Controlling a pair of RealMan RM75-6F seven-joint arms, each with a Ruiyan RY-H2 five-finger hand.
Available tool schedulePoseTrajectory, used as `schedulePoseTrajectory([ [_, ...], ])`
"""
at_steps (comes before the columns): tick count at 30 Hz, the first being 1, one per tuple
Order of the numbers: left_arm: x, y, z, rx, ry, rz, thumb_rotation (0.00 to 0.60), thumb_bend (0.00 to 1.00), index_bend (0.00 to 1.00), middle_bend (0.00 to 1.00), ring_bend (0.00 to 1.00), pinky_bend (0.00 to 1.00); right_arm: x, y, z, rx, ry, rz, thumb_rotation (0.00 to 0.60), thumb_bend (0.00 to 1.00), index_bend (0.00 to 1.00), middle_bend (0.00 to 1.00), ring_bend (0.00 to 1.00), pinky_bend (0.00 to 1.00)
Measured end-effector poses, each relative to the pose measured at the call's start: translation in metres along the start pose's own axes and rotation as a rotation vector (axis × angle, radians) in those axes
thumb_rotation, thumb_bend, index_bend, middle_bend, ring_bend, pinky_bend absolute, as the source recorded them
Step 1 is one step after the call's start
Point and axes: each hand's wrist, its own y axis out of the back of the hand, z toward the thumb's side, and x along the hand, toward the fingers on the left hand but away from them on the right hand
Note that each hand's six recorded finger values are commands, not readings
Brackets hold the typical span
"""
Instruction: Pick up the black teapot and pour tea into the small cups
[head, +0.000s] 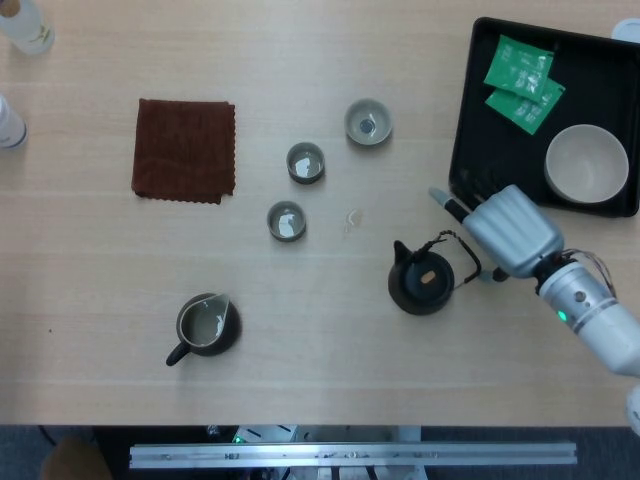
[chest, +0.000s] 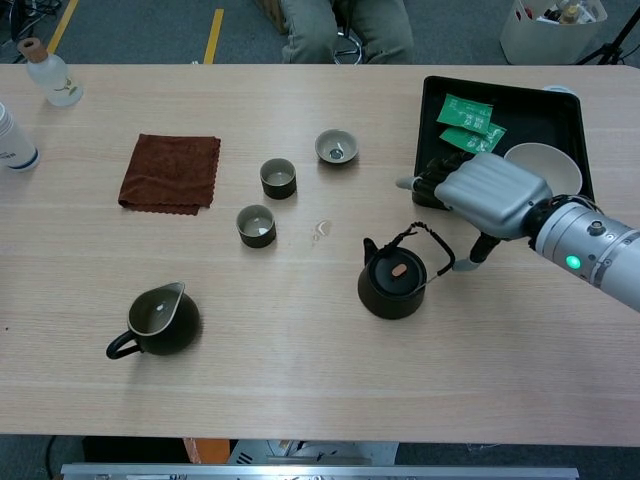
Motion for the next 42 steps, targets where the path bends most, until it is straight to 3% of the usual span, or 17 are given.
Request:
schedulePoseTrajectory([
  [17,0.001,0.003,-0.008,0.007,0.027,0.009,0.599,0.3,0.16,0.11,0.11,0.13,-0.058,0.033,0.001,-0.027,-0.039,-0.072,0.462,0.0,0.06,0.18,0.09,0.16],
  [22,0.002,0.001,-0.01,0.008,0.032,0.003,0.599,0.3,0.16,0.11,0.11,0.13,-0.057,0.034,-0.006,-0.036,-0.05,-0.063,0.472,0.0,0.05,0.19,0.09,0.16],
  [27,0.004,-0.002,-0.008,0.005,0.026,-0.006,0.6,0.3,0.16,0.11,0.11,0.13,-0.045,0.033,-0.012,-0.094,-0.046,-0.042,0.519,0.0,0.06,0.24,0.1,0.16],
  [37,0.003,-0.001,-0.002,0.002,0.01,0.002,0.6,0.3,0.16,0.11,0.11,0.13,-0.025,0.031,-0.014,-0.322,0.011,0.05,0.568,0.0,0.28,0.4,0.25,0.16],
  [42,0.0,0.003,-0.003,0.002,0.013,0.01,0.6,0.3,0.16,0.11,0.11,0.13,-0.026,0.034,-0.008,-0.367,0.035,0.062,0.569,0.0,0.31,0.42,0.27,0.16],
])
